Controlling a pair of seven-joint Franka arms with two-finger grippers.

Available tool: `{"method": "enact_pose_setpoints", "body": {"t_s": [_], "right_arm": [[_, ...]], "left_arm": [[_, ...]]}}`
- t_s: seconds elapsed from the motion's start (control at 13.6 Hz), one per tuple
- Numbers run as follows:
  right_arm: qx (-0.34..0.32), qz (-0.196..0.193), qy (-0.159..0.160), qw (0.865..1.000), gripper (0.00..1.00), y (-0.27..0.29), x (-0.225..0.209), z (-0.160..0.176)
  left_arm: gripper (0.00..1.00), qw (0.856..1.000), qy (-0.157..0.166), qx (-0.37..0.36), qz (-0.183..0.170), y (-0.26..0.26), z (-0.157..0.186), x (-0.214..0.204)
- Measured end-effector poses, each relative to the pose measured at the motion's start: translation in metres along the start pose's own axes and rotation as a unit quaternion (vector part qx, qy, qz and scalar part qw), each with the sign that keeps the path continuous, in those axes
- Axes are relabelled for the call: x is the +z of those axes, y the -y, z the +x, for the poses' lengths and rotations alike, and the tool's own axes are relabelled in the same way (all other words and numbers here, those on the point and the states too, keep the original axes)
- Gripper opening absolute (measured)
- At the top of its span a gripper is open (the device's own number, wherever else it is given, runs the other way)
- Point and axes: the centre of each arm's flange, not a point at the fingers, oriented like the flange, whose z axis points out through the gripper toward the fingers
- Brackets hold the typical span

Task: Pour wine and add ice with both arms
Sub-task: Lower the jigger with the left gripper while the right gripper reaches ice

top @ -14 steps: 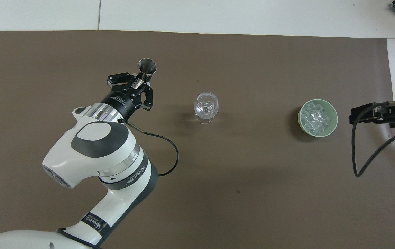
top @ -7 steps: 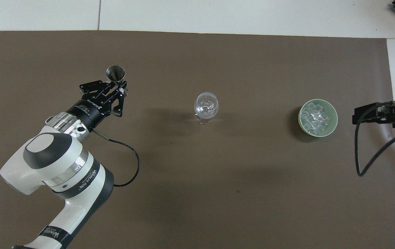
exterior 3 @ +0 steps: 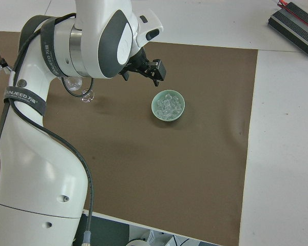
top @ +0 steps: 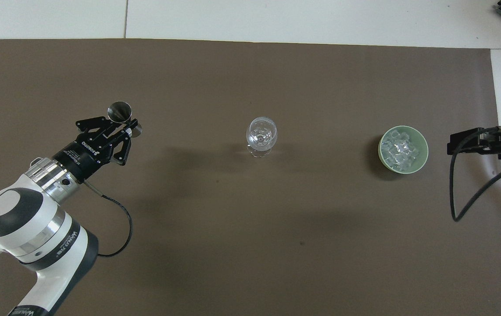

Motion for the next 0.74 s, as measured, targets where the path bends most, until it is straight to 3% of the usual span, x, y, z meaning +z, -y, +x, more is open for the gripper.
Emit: {"method": "enact_pose_setpoints", "body": {"t_s": [0.37, 0.59, 0.74], "right_arm": [[-0.007, 0.001, -0.022, 1.000, 1.00, -0.009, 0.015, 0.008], [-0.009, 0.003, -0.052, 0.999, 1.00, -0.014, 0.045, 0.013], [-0.013, 0.003, -0.052, 0.999, 1.00, -0.013, 0.070, 0.012]], "left_arm": [[0.21, 0.995, -0.003, 0.041, 0.090, -0.048, 0.037, -0.048], [0.21, 0.996, 0.005, 0.012, 0.084, -0.071, 0.063, -0.075], [0.21, 0.997, 0.004, -0.010, 0.081, -0.079, 0.083, -0.079]]}}
